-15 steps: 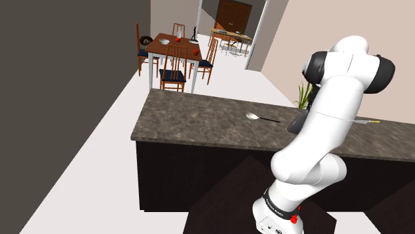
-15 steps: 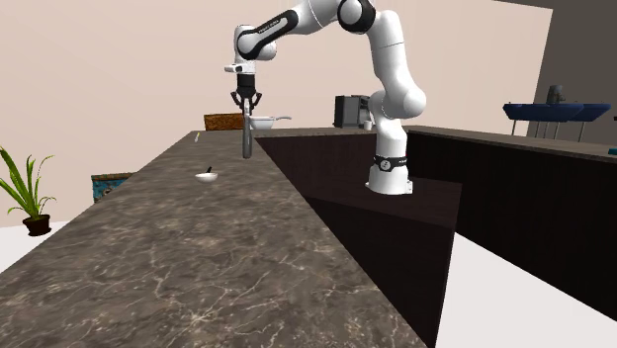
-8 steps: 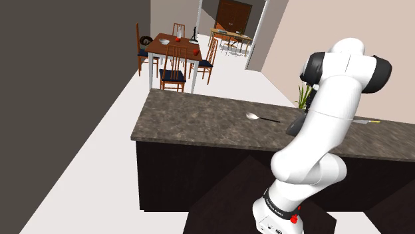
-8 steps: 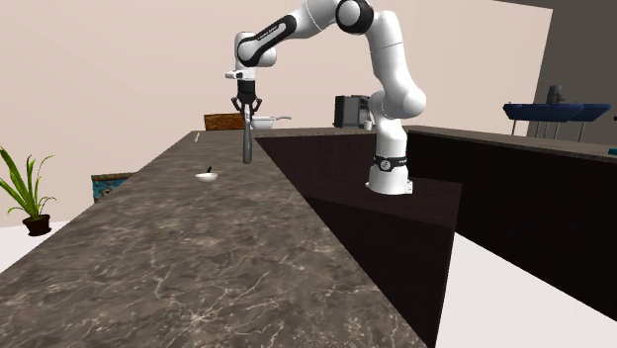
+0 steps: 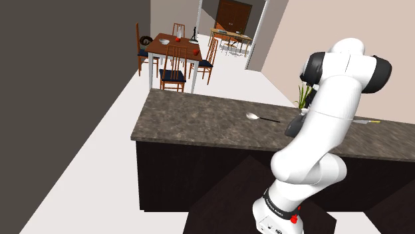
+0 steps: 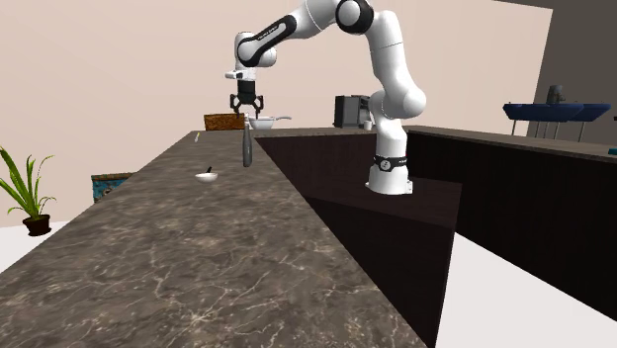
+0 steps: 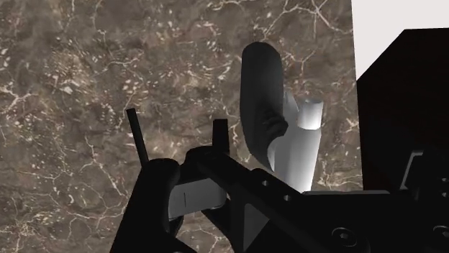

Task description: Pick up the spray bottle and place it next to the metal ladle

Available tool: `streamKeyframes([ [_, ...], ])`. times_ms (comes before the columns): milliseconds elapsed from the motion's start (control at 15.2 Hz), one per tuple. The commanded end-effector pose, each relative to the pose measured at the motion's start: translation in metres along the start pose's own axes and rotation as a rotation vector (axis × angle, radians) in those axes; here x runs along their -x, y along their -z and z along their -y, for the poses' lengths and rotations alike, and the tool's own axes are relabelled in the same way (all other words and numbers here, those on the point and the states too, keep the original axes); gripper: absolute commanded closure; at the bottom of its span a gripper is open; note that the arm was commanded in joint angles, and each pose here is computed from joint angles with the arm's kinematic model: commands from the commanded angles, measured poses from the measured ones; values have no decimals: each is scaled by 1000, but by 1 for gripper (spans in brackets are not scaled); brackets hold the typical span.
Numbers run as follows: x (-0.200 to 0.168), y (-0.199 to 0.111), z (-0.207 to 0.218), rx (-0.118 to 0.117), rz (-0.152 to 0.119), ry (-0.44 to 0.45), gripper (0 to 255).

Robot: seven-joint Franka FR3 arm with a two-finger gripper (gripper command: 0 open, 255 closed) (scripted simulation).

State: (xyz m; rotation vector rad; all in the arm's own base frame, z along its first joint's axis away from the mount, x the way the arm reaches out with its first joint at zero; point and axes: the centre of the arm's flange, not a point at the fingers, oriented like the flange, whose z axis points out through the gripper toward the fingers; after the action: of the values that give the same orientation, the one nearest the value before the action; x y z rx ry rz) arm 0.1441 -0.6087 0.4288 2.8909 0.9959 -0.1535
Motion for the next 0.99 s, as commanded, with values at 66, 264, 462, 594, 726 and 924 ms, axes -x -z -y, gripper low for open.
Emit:
streamKeyframes([
  [66, 0, 0, 0, 0, 0, 0, 0],
  [264, 0, 26, 0, 0, 0, 0, 0],
  [462, 0, 50, 0, 0, 0, 0, 0],
  [594, 0, 50, 0, 0, 0, 0, 0],
  [726, 0, 50, 0, 0, 0, 0, 0],
  [924, 0, 50, 0, 0, 0, 0, 0],
])
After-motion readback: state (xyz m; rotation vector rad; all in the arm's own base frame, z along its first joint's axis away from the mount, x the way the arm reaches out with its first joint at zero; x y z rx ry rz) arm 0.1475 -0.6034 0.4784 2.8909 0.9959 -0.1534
